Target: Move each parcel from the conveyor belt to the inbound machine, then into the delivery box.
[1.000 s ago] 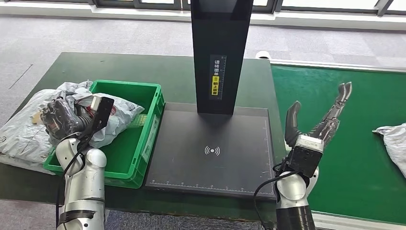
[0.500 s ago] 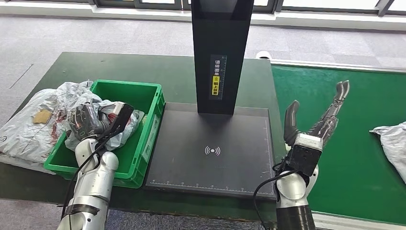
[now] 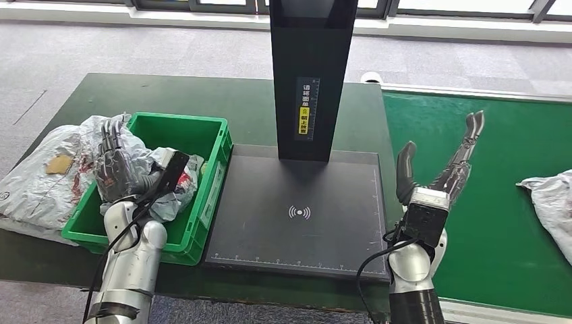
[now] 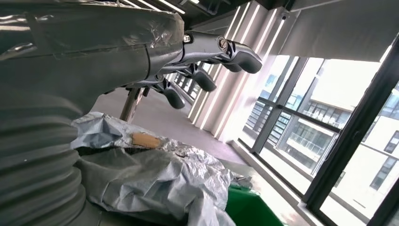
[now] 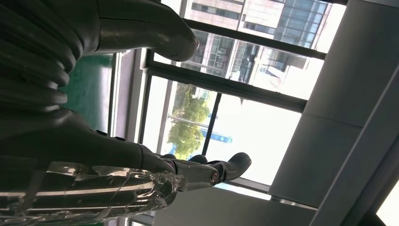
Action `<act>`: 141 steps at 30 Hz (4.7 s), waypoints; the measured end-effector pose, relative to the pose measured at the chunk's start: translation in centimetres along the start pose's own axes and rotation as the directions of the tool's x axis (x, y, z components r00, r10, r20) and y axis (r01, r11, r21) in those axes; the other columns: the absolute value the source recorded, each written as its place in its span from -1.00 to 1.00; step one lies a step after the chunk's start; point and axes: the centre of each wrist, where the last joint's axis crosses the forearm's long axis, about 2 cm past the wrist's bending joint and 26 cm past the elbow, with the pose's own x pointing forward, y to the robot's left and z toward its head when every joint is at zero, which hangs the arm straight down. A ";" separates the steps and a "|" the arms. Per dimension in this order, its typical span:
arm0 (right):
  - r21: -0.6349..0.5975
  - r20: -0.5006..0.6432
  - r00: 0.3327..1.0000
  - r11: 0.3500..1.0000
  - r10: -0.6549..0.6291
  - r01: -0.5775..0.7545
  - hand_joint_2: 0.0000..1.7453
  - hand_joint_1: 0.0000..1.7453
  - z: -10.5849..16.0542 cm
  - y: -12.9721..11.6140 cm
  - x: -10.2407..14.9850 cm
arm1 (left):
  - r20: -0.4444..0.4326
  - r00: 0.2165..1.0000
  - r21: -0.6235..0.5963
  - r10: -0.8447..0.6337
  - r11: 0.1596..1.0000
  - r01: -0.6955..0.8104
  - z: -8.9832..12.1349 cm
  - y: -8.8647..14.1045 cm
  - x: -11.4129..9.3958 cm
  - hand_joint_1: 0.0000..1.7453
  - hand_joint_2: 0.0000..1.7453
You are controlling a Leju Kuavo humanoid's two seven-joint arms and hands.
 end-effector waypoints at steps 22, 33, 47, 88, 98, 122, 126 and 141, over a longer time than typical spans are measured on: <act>0.025 -0.036 0.999 1.000 0.019 -0.019 1.00 -1.00 2.0 -0.5 -0.3 | 0.139 0.984 0.208 0.108 0.969 -0.135 4.1 6.2 2.1 -1.00 1.00; 0.025 -0.039 0.999 0.999 0.021 -0.020 1.00 -1.00 2.2 -0.7 -0.3 | 0.146 0.981 0.221 0.129 0.962 -0.159 4.9 6.9 2.3 -1.00 1.00; 0.023 -0.038 0.999 0.999 0.026 -0.025 1.00 -1.00 2.2 -0.9 -0.3 | 0.132 0.974 0.206 0.182 0.957 -0.206 5.6 7.0 2.9 -1.00 1.00; 0.214 -0.062 0.681 0.676 0.730 -0.705 1.00 -1.00 -0.8 -6.8 -8.9 | 0.279 -0.291 -0.447 0.915 -0.145 -0.883 7.7 10.1 5.3 -1.00 1.00; 0.305 -0.092 0.441 0.447 0.893 -0.841 1.00 -1.00 -2.0 -8.4 -11.2 | 0.284 -0.329 -0.459 0.901 -0.173 -0.871 7.7 10.5 5.8 -1.00 1.00; 0.516 -0.358 0.089 0.277 0.930 -0.810 1.00 -1.00 -0.6 -17.8 -17.4 | 0.318 -0.279 -0.387 0.906 -0.145 -0.911 8.4 11.3 5.4 -1.00 1.00; 0.489 -0.384 0.070 0.267 0.921 -0.830 1.00 -1.00 -0.6 -18.9 -17.2 | 0.318 -0.274 -0.385 0.908 -0.140 -0.912 8.4 11.3 5.4 -1.00 1.00; 0.605 -0.448 -0.170 0.157 0.878 -0.781 1.00 -1.00 -0.1 -22.2 -18.1 | 0.315 -0.253 -0.383 0.915 -0.121 -0.916 8.4 11.3 5.4 -1.00 1.00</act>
